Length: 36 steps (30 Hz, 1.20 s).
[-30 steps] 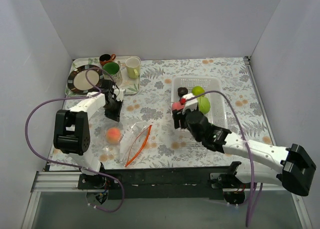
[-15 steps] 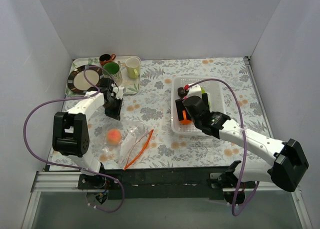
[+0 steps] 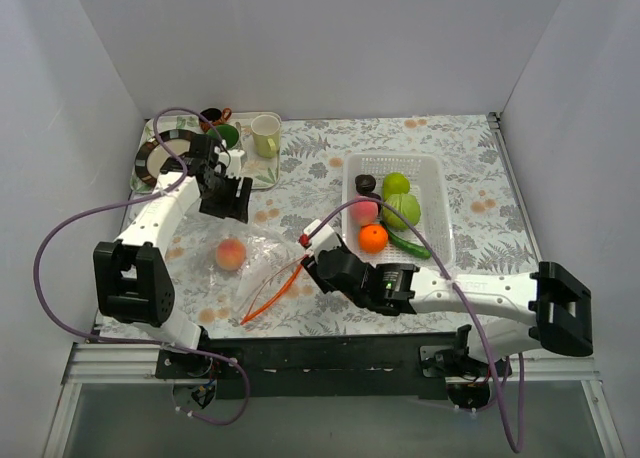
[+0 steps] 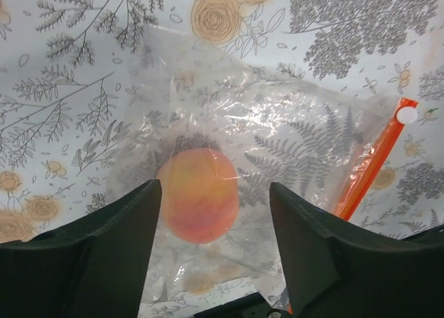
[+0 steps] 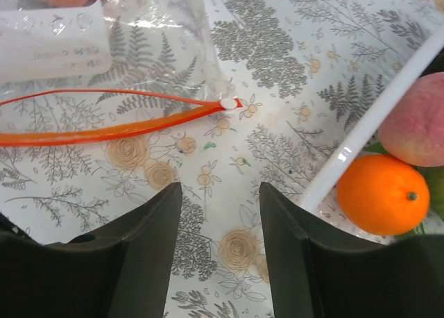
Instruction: Open the zip-top bag and remove the fake food
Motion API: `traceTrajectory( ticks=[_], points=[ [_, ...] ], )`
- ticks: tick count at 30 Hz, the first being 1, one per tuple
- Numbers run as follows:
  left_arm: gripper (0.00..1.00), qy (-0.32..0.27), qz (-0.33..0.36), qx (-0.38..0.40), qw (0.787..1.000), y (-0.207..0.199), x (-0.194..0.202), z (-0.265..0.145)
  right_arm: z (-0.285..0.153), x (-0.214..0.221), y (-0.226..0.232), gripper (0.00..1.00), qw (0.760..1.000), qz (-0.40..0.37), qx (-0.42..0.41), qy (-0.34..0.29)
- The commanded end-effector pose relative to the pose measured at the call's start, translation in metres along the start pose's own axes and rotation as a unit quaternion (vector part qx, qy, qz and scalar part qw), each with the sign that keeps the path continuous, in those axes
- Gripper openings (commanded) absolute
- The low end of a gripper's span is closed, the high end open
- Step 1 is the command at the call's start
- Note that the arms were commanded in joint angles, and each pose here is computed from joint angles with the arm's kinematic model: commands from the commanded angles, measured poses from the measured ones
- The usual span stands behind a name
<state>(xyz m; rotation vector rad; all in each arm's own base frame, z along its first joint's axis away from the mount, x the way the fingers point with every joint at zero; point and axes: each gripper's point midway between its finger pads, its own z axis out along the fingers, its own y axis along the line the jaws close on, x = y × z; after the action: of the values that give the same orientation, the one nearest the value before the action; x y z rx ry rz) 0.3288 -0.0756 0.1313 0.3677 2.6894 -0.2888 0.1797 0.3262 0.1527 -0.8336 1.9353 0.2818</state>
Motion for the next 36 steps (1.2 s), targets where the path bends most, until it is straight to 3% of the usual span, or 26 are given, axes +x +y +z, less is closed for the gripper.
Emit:
traceTrajectory(
  ticks=[1,11,18,19,21,23,31,36],
  points=[
    [0.6,0.018,0.011,-0.027,0.999,0.013,0.026,-0.011,0.003,-0.009,0.027,0.56,0.999,0.011,-0.031,-0.032],
    [0.57,0.007,0.015,-0.093,0.996,0.051,0.035,-0.019,0.013,0.005,0.081,0.49,0.994,0.017,-0.099,-0.03],
    [0.52,0.027,0.01,-0.098,0.995,0.062,0.056,0.004,0.012,0.019,0.101,0.46,0.991,0.015,-0.13,-0.025],
    [0.52,0.026,0.007,-0.092,0.995,0.061,0.057,0.009,0.013,0.019,0.103,0.48,0.991,0.015,-0.133,-0.025],
    [0.51,0.037,0.002,-0.08,0.996,0.058,0.067,0.018,0.016,0.02,0.106,0.64,0.991,0.009,-0.132,-0.026],
    [0.49,0.036,-0.007,-0.067,0.997,0.054,0.067,0.025,0.019,0.019,0.108,0.71,0.991,0.008,-0.133,-0.028],
    [0.17,0.026,-0.014,-0.048,0.998,0.048,0.06,0.03,0.041,0.032,0.12,0.77,0.992,-0.008,-0.122,-0.013],
    [0.11,0.033,-0.019,-0.035,0.999,0.043,0.068,0.033,0.055,0.02,0.125,0.77,0.994,-0.008,-0.109,-0.026]
  ],
)
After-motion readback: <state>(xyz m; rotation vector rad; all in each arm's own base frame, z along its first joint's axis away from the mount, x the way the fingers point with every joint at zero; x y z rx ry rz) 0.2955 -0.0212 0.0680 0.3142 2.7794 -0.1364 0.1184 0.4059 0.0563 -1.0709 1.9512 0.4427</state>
